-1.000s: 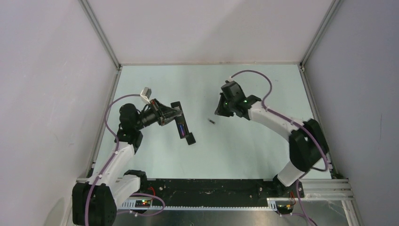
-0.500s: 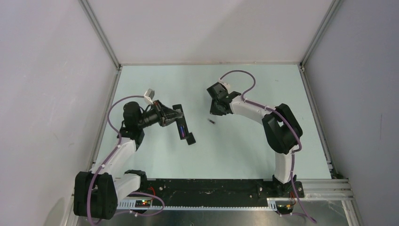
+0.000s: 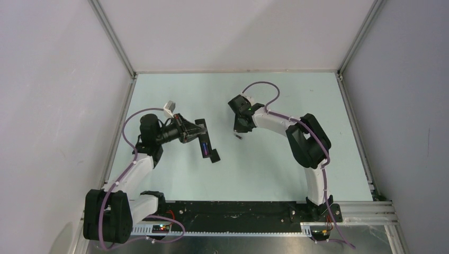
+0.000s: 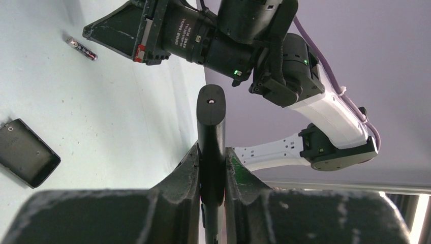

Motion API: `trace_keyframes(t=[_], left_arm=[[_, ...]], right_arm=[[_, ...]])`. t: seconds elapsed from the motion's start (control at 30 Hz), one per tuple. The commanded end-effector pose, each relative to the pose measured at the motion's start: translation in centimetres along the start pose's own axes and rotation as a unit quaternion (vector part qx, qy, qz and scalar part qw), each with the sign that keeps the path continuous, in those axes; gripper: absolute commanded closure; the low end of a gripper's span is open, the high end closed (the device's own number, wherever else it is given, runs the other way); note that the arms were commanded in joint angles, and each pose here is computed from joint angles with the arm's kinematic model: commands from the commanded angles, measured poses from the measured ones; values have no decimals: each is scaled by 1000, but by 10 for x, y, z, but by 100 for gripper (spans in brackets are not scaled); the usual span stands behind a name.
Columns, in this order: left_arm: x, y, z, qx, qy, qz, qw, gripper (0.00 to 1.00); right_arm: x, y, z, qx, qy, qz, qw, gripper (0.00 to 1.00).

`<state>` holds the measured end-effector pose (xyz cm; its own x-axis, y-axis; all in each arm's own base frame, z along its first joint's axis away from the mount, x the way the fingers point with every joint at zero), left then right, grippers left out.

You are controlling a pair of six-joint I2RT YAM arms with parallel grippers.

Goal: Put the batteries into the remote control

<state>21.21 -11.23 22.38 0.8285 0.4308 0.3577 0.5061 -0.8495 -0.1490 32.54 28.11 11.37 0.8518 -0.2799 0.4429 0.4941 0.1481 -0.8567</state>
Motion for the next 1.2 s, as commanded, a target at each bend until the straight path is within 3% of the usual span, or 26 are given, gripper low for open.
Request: trace_keyframes(t=[0.0,0.23,0.67,1.17], left_arm=[[3,-2,-3,-10,26,2,1000,100],[2,-2,-1,-7,24,3,1000,100],[-1,-5,-1,-5,29,1,1000,100],[-1,-5,1,1,27,1,1000,100]], right_arm=[[3,4,8,4,-14,4,1000,99],[-5,13,8,12,-30,28,999,99],[-29,1,0,74,-158,128,976,93],[-13,-38,10,73,-65,98,990,94]])
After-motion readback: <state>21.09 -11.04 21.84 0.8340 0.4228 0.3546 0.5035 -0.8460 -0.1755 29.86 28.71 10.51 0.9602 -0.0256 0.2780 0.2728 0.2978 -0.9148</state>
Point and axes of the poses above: each gripper's point midway between its finger pads, its own y axis out along the fingers, its own z axis along the line the jaws close on, x = y × z, the point moved 9 cm from there along -y, back along the fingers, and after that the axes turned 9 degrees about y, right-handed, at the moved point
